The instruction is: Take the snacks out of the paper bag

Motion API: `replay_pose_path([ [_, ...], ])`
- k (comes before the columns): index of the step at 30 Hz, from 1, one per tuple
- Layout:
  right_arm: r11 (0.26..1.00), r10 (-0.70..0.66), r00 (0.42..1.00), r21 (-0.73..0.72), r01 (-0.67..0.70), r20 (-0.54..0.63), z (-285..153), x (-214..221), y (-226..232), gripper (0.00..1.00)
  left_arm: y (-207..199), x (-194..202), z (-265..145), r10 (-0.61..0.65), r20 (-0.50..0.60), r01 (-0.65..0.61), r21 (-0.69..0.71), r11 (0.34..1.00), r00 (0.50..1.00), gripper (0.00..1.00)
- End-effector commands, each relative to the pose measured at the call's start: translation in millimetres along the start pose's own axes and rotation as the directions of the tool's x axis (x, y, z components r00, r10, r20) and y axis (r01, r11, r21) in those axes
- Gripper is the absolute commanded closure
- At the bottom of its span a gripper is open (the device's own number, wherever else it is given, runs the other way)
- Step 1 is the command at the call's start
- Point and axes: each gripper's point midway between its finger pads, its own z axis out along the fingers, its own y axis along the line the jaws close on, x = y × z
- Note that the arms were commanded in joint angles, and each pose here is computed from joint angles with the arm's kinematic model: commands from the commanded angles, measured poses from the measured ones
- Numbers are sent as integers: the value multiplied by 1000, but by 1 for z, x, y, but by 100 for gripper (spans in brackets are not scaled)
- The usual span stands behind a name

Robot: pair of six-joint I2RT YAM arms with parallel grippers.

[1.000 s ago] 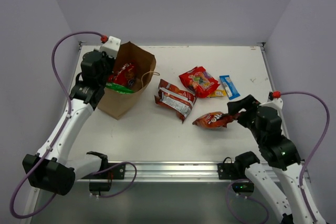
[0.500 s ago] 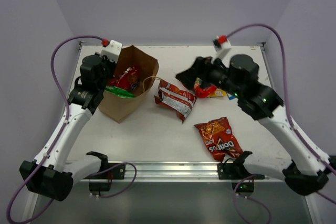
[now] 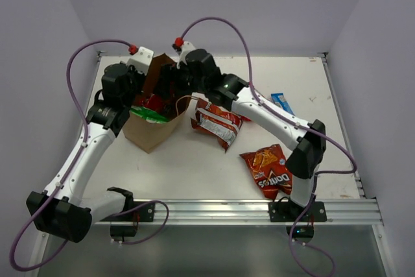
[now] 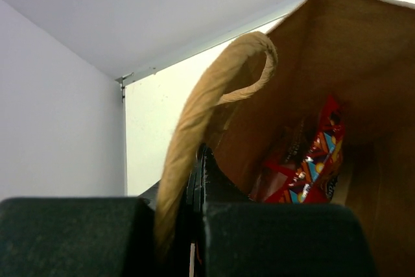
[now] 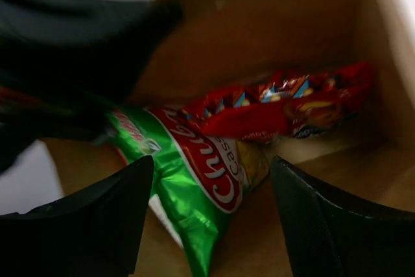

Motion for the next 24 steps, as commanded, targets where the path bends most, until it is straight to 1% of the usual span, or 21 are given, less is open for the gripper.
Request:
replay_pose_path([
  [1, 999, 31, 999, 32, -30, -38, 20, 39, -8, 26, 36, -81, -8, 3, 231, 24, -114, 993, 973, 100],
  [3, 998, 50, 997, 47, -47, -54, 24, 57, -17, 27, 43, -91, -7, 26, 252, 10, -140, 990, 967, 100],
  [4, 995, 71, 994, 75, -65, -77, 27, 75, -28, 27, 46, -97, -7, 29, 264, 11, -150, 989, 964, 100],
  [6, 993, 79, 994, 98, -72, -69, 32, 84, -37, 27, 49, -106, -8, 38, 283, 8, -158, 987, 958, 100],
  [7, 988, 90, 993, 135, -79, -75, 34, 95, -49, 26, 50, -115, -11, 35, 304, 12, -153, 988, 952, 100],
  [8, 988, 91, 993, 132, -81, -71, 36, 99, -51, 26, 51, -119, -13, 33, 314, 16, -151, 988, 949, 100],
  [12, 978, 108, 992, 186, -93, -70, 47, 117, -71, 25, 35, -130, -29, 5, 374, 24, -71, 997, 927, 100],
  [13, 976, 115, 991, 193, -100, -71, 49, 122, -74, 25, 31, -133, -38, -1, 397, 23, -51, 998, 918, 100],
  [15, 975, 128, 991, 188, -117, -48, 50, 119, -73, 23, 9, -119, -40, -8, 373, 7, 2, 1000, 928, 100],
  [16, 971, 151, 988, 195, -141, -39, 49, 120, -74, 22, 6, -115, -46, -13, 369, 12, 6, 1000, 929, 100],
  [17, 967, 160, 987, 201, -157, 3, 46, 110, -74, 21, -10, -102, -43, -15, 341, 3, 36, 999, 940, 100],
  [19, 953, 198, 979, 223, -204, 49, 41, 103, -76, 17, -19, -86, -44, -33, 305, 20, 46, 999, 952, 100],
  [20, 949, 198, 975, 231, -216, 99, 36, 90, -76, 13, -31, -73, -42, -39, 274, 20, 73, 997, 961, 100],
  [22, 936, 227, 962, 238, -259, 152, 32, 78, -75, 10, -38, -62, -40, -49, 244, 31, 78, 996, 968, 100],
  [23, 932, 236, 955, 238, -274, 178, 30, 71, -75, 6, -41, -59, -39, -54, 233, 36, 83, 996, 971, 100],
  [24, 927, 246, 947, 236, -292, 207, 26, 64, -74, 4, -43, -55, -38, -64, 220, 45, 90, 995, 974, 100],
])
